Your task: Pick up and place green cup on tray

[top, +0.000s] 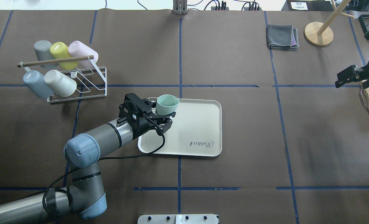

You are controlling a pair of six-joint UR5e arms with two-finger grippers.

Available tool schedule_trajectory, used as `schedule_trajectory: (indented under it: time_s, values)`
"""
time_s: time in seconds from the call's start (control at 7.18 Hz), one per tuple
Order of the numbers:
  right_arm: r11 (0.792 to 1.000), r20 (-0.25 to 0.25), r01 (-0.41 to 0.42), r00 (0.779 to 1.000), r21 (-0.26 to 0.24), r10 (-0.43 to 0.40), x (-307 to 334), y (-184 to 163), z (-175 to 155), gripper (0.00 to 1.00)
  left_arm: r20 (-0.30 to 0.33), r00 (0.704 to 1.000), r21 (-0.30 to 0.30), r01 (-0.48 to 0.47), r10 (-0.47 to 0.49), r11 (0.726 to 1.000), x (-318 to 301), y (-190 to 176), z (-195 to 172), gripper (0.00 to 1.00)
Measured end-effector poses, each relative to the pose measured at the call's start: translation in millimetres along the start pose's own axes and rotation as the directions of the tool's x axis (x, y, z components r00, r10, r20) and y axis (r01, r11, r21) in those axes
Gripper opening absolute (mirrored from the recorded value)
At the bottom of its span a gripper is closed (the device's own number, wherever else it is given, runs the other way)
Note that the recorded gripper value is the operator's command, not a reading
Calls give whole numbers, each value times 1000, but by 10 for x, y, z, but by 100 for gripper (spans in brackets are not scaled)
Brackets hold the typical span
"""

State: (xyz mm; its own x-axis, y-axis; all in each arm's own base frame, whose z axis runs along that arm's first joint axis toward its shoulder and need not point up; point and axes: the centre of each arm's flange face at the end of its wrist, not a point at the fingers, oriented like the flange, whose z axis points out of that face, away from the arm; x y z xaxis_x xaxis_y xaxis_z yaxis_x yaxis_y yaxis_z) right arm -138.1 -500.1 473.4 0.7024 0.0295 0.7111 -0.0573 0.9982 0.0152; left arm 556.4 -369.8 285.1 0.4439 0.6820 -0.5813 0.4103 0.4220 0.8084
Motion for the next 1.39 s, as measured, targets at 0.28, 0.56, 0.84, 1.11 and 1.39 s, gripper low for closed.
schedule_trajectory:
  time_s: [0.28, 0.56, 0.84, 1.11, 1.39]
  values:
    - [1000, -2, -2, 1000, -1, 2, 11, 5, 7, 100, -2, 1000, 41, 17, -17, 999, 221, 180, 62, 25]
    - [1000, -4, -3, 1000, -1, 3, 23, 10, 13, 100, 11, 1000, 41, 13, -13, 999, 279, 302, 143, 25]
    - [1000, -4, -3, 1000, -1, 3, 23, 14, 10, 100, 15, 1000, 61, 17, -18, 998, 345, 263, 215, 26]
    - [1000, -5, -3, 1000, 0, 3, 24, 14, 10, 100, 11, 1000, 72, 21, -22, 997, 418, 198, 276, 39]
    - [1000, -6, -3, 1000, -1, 3, 26, 13, 13, 100, 13, 1000, 70, 20, -21, 997, 443, 197, 330, 56]
